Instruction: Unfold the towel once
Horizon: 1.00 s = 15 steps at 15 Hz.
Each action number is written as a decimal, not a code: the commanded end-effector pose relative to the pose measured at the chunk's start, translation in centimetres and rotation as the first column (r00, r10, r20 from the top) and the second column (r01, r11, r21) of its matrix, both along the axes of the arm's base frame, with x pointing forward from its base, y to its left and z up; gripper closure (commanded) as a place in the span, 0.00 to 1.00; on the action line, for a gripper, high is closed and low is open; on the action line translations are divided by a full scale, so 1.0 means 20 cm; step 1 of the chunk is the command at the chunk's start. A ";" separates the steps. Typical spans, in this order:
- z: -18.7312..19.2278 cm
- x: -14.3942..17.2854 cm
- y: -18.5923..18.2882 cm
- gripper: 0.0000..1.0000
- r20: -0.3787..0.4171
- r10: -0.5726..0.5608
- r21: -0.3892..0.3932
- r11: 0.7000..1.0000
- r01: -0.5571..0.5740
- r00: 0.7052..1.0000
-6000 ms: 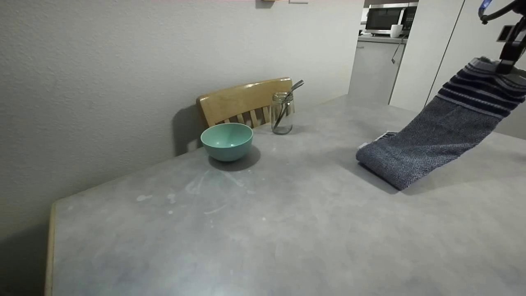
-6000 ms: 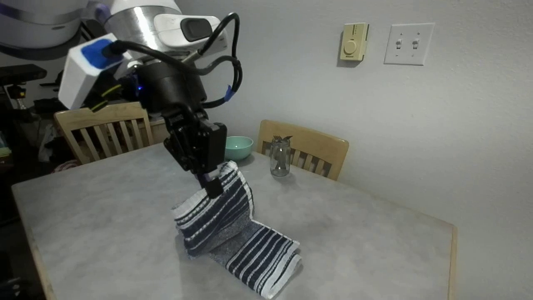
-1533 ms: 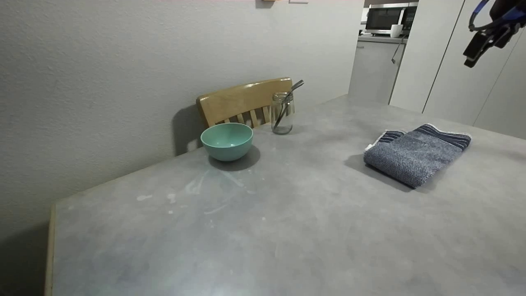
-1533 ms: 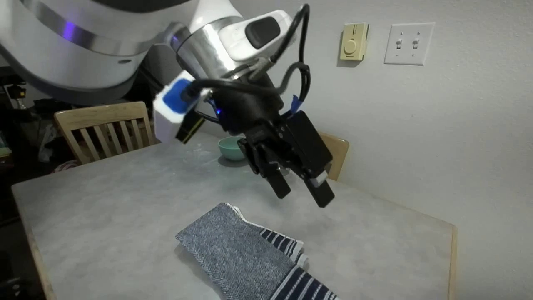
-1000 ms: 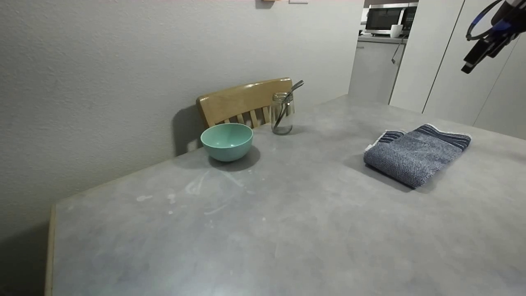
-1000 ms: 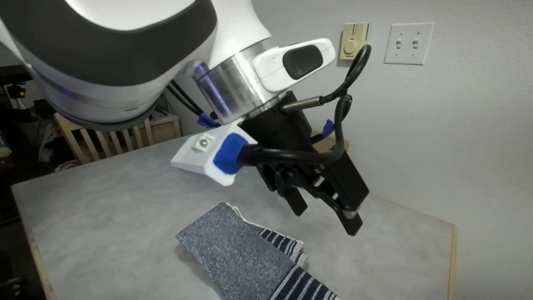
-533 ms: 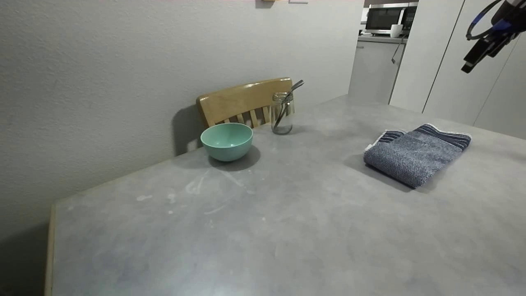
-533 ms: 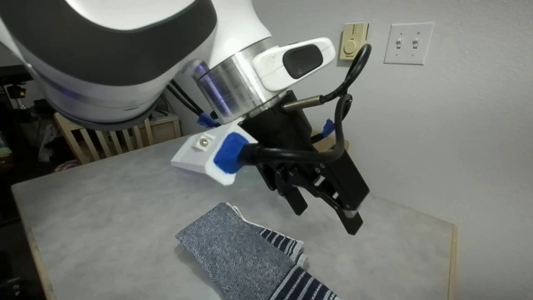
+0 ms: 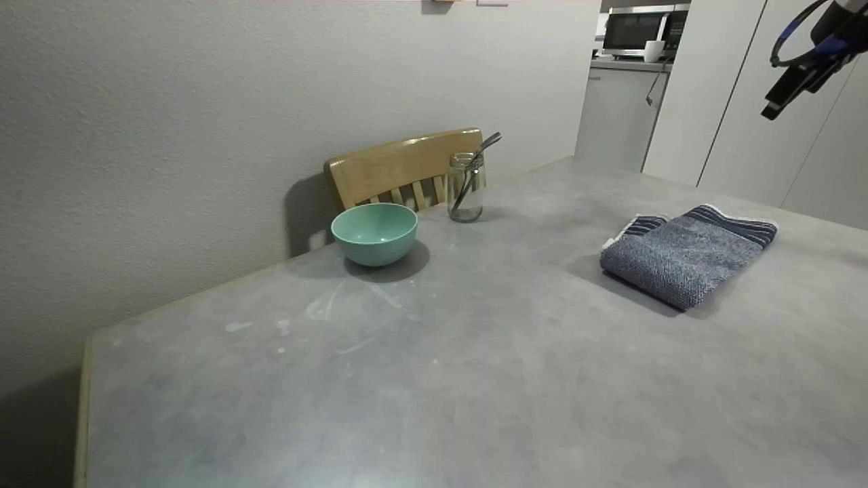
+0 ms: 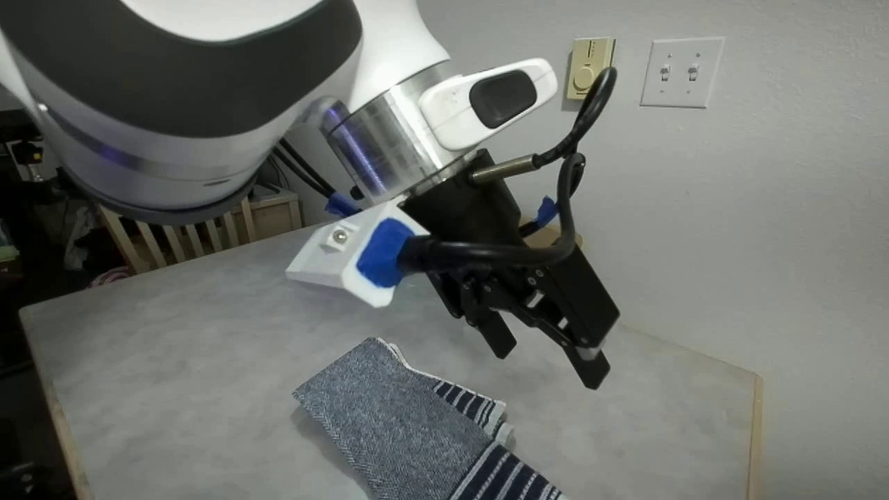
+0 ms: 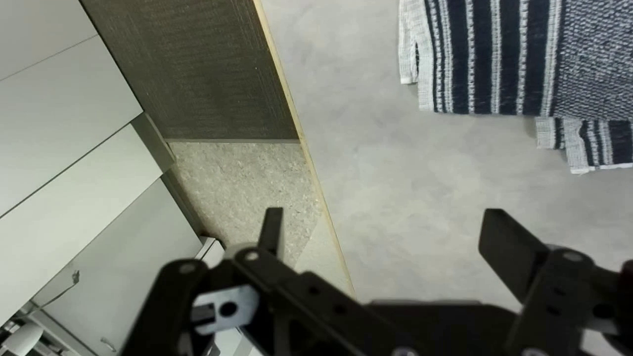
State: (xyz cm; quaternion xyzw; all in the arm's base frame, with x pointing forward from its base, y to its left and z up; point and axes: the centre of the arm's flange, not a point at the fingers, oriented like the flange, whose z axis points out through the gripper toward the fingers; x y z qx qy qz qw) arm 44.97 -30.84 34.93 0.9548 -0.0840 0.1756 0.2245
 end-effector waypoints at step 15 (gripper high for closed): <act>-0.26 0.08 -0.10 0.00 -0.012 0.124 0.053 0.991 -0.124 0.992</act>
